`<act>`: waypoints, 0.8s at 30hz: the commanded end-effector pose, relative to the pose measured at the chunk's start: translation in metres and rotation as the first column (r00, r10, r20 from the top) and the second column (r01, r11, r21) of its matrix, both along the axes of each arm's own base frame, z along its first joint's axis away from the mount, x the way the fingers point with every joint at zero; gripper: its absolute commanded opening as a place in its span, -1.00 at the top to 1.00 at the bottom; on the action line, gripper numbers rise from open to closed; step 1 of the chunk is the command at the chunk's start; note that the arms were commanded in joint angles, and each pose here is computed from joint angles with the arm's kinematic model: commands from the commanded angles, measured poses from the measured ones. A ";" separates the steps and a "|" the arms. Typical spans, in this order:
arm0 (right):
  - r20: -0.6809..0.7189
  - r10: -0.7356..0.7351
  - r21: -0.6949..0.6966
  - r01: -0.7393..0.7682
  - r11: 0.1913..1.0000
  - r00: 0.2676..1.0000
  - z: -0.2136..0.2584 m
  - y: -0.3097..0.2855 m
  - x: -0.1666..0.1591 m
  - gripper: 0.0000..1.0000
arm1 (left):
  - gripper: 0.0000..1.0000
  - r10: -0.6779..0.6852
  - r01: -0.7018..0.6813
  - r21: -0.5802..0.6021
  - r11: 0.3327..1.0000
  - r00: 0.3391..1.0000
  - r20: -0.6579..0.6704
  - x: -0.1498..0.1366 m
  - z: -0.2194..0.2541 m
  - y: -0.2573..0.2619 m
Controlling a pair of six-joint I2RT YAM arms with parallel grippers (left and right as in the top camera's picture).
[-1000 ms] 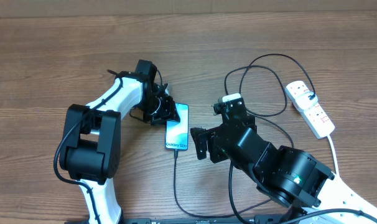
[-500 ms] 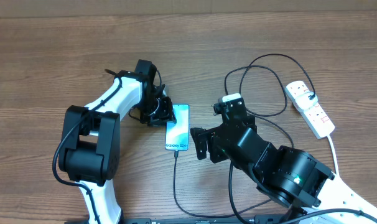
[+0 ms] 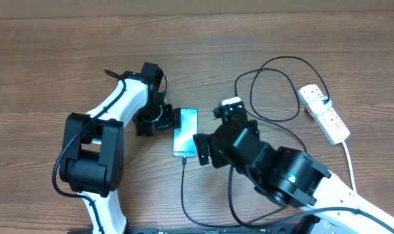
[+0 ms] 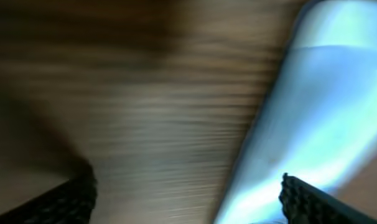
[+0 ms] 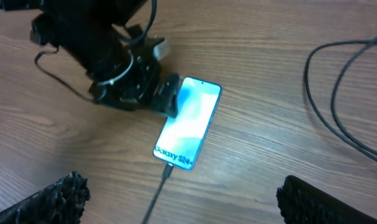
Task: Plug charger to phone and switch on socket
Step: 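Release the phone and move the right gripper to the power strip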
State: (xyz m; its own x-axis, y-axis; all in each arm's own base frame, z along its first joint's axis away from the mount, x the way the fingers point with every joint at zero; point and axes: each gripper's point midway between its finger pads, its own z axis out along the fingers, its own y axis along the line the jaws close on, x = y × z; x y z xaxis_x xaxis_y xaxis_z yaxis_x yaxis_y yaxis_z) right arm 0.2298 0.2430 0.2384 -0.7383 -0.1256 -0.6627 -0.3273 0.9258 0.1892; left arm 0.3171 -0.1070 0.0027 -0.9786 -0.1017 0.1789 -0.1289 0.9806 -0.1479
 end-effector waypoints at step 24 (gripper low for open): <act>-0.304 -0.815 -0.224 0.794 0.565 0.493 -0.098 -0.272 0.081 0.92 | -0.99 0.113 -0.259 0.053 0.964 0.585 0.803 -0.096 0.285 0.070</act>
State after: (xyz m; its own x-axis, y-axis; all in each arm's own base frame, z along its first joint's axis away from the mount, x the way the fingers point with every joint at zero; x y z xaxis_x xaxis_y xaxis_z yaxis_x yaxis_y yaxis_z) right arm 0.3111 -0.0007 0.1395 -0.7351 0.5716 -0.3646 0.5971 0.8006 0.0512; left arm 0.2268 -0.0466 0.2802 -0.7274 -0.2083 -0.6538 -0.1691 0.9778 -0.1234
